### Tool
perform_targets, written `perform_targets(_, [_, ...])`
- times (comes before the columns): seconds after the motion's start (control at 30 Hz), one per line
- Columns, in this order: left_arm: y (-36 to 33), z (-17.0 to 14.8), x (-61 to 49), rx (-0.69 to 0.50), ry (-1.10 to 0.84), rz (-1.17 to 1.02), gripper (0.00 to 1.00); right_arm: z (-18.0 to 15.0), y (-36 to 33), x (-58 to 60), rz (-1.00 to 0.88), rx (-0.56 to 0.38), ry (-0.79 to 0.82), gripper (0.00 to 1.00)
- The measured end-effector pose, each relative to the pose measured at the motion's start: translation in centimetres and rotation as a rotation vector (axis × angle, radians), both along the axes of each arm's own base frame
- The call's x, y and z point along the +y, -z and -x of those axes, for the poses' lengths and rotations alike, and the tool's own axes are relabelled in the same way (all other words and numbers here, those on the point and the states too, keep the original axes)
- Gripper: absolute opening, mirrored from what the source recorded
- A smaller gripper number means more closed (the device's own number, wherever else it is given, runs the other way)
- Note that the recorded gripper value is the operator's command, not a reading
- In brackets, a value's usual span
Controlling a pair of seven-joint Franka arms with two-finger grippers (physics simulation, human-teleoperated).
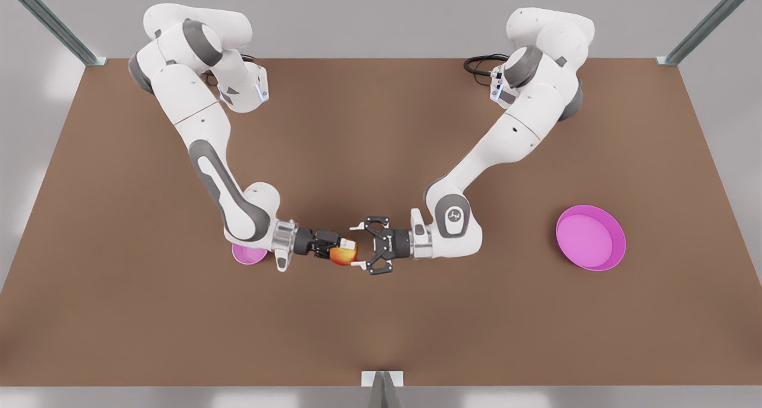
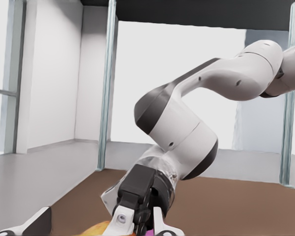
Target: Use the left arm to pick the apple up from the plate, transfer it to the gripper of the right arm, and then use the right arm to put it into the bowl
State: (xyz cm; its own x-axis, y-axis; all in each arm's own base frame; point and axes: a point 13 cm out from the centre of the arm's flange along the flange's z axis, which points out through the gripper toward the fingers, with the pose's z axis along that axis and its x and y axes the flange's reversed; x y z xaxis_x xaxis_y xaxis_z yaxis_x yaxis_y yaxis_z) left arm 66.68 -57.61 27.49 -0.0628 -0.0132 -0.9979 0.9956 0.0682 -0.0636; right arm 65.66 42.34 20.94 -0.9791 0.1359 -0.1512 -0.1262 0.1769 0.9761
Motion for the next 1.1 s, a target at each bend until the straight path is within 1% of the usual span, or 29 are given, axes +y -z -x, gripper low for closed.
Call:
perform_targets(0.07, [-2.2, -1.8, 2.2, -0.035, -0.013, -0.022, 1.00, -0.6, 0.6, -2.7, 0.037, -0.018, -0.005, 0.73])
perform_targets(0.13, [-4.7, -4.7, 7.6, -0.147, -0.001, -0.143, 1.00, -1.6, 1.2, -6.4, 0.077, -0.045, -0.015, 0.73])
perform_targets(0.17, [-5.8, -5.6, 10.6, -0.215, 0.028, -0.237, 1.00, -2.0, 1.5, -8.3, 0.101, -0.060, -0.024, 0.73])
perform_targets(0.23, [-8.5, -6.0, 16.2, -0.368, 0.118, -0.498, 1.00, -2.1, 2.1, -12.0, 0.150, -0.082, -0.049, 0.72])
perform_targets(0.27, [-9.7, -6.2, 20.0, -0.425, 0.157, -0.655, 1.00, -1.8, 2.2, -13.6, 0.175, -0.092, -0.062, 0.72])
perform_targets(0.3, [-10.3, -6.4, 24.3, -0.436, 0.181, -0.801, 1.00, -1.4, 2.2, -14.9, 0.200, -0.100, -0.077, 0.72])
perform_targets(0.37, [-11.7, -6.3, 34.9, -0.364, 0.182, -1.088, 1.00, -0.5, 2.5, -17.2, 0.249, -0.113, -0.107, 0.72])
perform_targets(0.43, [-14.7, -4.8, 43.1, -0.274, 0.140, -1.380, 1.00, 0.2, 2.9, -19.3, 0.301, -0.129, -0.141, 0.72])
perform_targets(0.47, [-16.0, -3.8, 45.6, -0.210, 0.104, -1.479, 1.00, 0.3, 3.1, -20.6, 0.329, -0.140, -0.156, 0.72])
perform_targets(0.53, [-19.5, -1.3, 49.5, -0.052, -0.030, -1.597, 1.00, 0.5, 3.6, -23.3, 0.390, -0.162, -0.187, 0.72])
perform_targets(0.57, [-20.6, 1.0, 51.9, 0.057, -0.112, -1.647, 1.00, 0.6, 4.0, -24.7, 0.422, -0.171, -0.203, 0.72])
perform_targets(0.6, [-21.2, 3.6, 53.5, 0.148, -0.178, -1.659, 1.00, 0.7, 4.4, -26.0, 0.453, -0.180, -0.221, 0.72])
perform_targets(0.63, [-21.3, 5.1, 54.6, 0.222, -0.236, -1.649, 1.00, 0.8, 4.8, -27.1, 0.482, -0.188, -0.238, 0.72])
perform_targets(0.67, [-21.1, 5.6, 55.4, 0.285, -0.289, -1.631, 1.00, 0.9, 5.1, -28.0, 0.507, -0.195, -0.253, 0.72])
perform_targets(0.73, [-20.2, 5.7, 56.5, 0.397, -0.376, -1.600, 1.00, 1.2, 5.3, -29.3, 0.553, -0.212, -0.286, 0.72])
perform_targets(0.8, [-19.4, 5.1, 56.2, 0.480, -0.447, -1.573, 1.00, 1.5, 5.8, -30.4, 0.596, -0.225, -0.324, 0.72])
perform_targets(0.9, [-18.9, 4.8, 55.1, 0.574, -0.539, -1.536, 1.00, 2.3, 6.3, -31.1, 0.643, -0.242, -0.387, 0.72])
perform_targets(1.1, [-18.5, 4.2, 55.0, 0.735, -0.708, -1.470, 1.00, 3.9, 7.8, -31.8, 0.679, -0.235, -0.471, 0.72])
